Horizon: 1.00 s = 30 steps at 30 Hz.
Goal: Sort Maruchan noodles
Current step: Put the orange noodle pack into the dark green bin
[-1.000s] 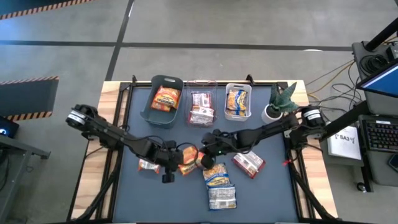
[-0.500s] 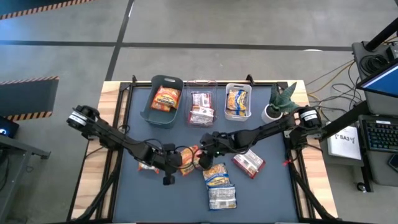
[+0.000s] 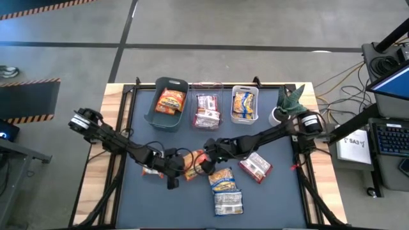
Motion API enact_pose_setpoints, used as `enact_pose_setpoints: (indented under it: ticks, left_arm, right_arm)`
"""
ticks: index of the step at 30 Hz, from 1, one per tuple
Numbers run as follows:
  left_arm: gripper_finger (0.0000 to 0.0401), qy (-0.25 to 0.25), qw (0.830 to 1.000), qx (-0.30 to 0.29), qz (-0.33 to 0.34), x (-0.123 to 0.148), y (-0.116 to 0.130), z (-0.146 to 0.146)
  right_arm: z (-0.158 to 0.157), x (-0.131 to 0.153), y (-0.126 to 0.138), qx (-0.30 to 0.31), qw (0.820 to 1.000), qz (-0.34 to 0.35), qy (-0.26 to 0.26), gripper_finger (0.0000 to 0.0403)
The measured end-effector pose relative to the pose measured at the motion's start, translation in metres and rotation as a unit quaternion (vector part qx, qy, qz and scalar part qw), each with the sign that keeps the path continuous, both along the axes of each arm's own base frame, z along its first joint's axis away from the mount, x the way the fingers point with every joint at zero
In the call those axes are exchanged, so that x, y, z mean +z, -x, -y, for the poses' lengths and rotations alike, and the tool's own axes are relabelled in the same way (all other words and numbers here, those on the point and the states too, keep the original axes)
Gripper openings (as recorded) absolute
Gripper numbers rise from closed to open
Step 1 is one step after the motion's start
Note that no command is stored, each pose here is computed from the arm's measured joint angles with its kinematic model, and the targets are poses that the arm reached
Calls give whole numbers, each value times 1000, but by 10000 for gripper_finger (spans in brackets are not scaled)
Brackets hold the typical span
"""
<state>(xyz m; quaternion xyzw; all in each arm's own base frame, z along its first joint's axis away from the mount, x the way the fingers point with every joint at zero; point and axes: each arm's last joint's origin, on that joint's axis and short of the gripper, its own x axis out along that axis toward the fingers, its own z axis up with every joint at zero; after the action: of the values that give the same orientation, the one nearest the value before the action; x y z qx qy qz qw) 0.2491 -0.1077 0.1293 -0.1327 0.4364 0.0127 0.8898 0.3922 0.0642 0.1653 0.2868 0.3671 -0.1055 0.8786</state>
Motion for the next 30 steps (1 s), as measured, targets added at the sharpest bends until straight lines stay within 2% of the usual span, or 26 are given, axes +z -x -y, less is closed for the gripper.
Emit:
enact_pose_setpoints:
  ticks: [5, 11, 23, 30]
  left_arm:
    - [36, 1, 1000, 5, -10, -4, 4, -1]
    - [36, 2, 1000, 5, -12, -6, 6, -1]
    - [36, 1, 1000, 4, -9, -7, 7, -1]
    - [36, 4, 1000, 5, 4, -8, 7, -1]
  right_arm:
    - [2, -9, -7, 7, 1000, -3, -14, 350]
    - [5, -8, -13, 20, 999, 27, -36, 348]
    - [9, -22, -20, 19, 998, 37, -43, 347]
    - [9, -29, -26, 53, 994, 58, -78, 339]
